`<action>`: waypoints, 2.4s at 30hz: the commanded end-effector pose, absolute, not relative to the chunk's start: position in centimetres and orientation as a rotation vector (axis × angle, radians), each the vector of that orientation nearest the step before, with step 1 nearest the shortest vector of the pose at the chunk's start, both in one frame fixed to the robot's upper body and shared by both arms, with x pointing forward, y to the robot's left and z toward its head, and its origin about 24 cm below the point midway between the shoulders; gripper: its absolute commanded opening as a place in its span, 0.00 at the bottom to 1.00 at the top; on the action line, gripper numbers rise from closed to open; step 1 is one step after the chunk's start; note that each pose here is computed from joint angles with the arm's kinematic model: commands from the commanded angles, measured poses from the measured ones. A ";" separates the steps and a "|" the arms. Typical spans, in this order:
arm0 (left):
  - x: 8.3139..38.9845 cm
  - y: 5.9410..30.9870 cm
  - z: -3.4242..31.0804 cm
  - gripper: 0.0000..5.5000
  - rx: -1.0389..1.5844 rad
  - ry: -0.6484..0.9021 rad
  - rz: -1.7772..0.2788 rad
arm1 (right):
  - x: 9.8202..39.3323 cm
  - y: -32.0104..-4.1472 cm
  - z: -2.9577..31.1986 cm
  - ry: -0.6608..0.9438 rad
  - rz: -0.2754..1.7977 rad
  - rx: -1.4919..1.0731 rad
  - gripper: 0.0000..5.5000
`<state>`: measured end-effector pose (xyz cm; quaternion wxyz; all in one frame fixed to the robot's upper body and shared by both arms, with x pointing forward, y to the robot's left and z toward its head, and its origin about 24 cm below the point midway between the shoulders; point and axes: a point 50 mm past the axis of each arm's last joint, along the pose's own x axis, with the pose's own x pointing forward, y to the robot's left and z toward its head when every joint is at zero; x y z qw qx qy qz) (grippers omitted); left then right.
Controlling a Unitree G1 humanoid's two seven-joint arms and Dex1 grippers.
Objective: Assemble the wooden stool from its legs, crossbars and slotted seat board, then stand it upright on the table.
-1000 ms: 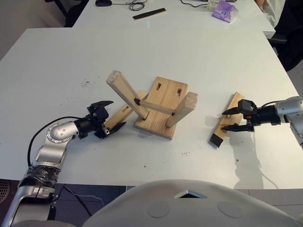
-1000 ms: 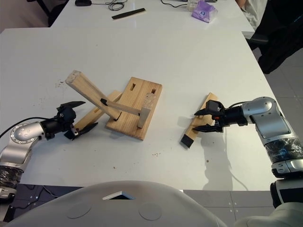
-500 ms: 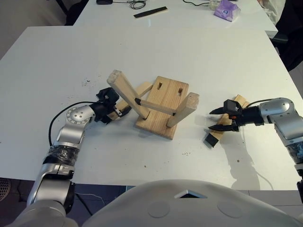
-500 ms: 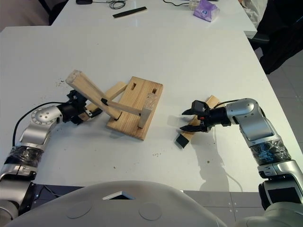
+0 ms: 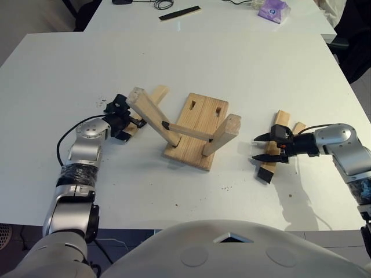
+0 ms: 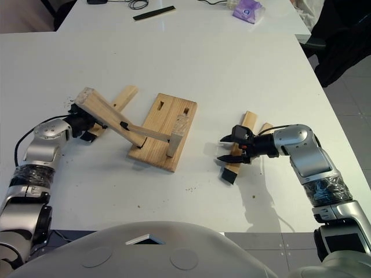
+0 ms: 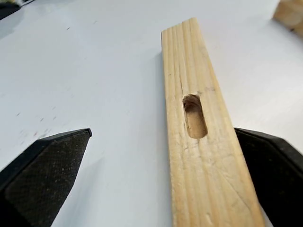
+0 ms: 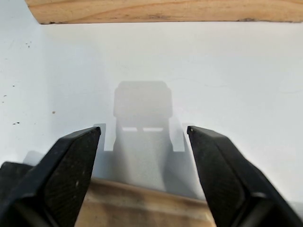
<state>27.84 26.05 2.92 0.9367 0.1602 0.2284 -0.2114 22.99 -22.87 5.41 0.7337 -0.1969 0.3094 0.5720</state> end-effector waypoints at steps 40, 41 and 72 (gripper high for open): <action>15.0 17.6 6.7 0.98 0.279 0.565 -1.167 | 30.3 -20.5 10.7 0.382 1.102 -0.657 0.62; 14.7 17.3 6.5 0.98 0.263 0.579 -1.176 | 31.3 -19.8 11.0 0.355 1.087 -0.659 0.62; 25.2 16.3 7.3 0.98 0.291 0.396 -0.689 | 35.0 -18.2 5.3 0.552 1.206 -1.047 0.62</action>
